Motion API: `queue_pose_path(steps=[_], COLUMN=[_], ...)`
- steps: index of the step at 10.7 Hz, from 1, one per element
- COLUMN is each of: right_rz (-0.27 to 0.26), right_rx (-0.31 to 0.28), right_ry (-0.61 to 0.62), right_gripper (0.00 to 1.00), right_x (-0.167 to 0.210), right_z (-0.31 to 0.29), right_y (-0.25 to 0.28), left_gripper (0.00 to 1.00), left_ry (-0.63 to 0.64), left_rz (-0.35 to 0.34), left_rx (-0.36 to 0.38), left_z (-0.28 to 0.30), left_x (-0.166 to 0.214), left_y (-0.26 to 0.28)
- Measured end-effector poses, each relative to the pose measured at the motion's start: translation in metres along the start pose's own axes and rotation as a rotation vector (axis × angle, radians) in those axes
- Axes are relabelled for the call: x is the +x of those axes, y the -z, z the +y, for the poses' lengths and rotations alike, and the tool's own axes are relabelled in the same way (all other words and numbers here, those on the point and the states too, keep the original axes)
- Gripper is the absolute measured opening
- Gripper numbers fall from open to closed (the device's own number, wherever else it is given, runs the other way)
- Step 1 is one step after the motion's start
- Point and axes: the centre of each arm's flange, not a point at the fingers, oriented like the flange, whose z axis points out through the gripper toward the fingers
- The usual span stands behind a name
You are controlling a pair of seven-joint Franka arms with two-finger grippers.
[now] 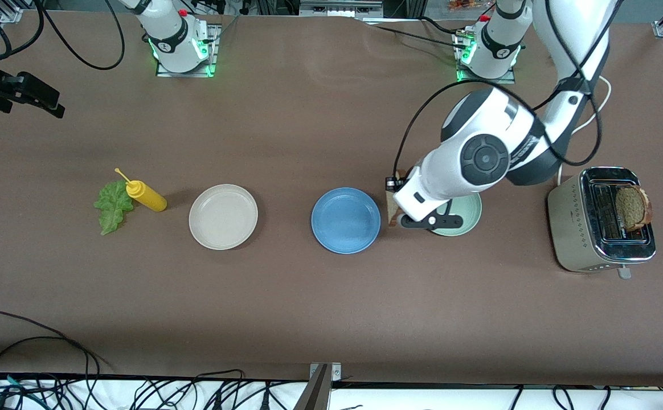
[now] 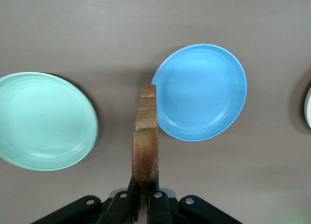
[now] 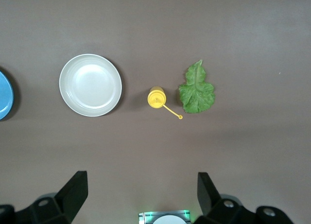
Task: Make sandwich in blue plate with both arms
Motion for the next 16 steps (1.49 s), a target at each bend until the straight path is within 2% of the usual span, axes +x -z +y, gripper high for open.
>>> queue_pose_path(steps=[7, 10, 14, 16], right_rz=[-0.002, -0.003, -0.034, -0.046], right_rx=[0.000, 0.002, 0.003, 0.006], right_ry=[-0.012, -0.044, -0.026, -0.013], right_gripper=[1.00, 1.00, 1.00, 1.00], right_x=[0.001, 0.003, 0.011, 0.017], right_z=[0.006, 0.024, 0.055, 0.073], right_y=[-0.001, -0.001, -0.020, -0.043], left_gripper=[0.09, 0.09, 0.09, 0.09], left_ry=[-0.024, 0.001, 0.019, 0.003], left_rz=[0.017, 0.032, 0.043, 0.054], left_rx=[-0.142, -0.189, -0.220, -0.190], left_z=[0.060, 0.068, 0.065, 0.062], left_x=[0.007, 0.016, 0.032, 0.036], left_y=[-0.066, -0.090, -0.122, -0.137])
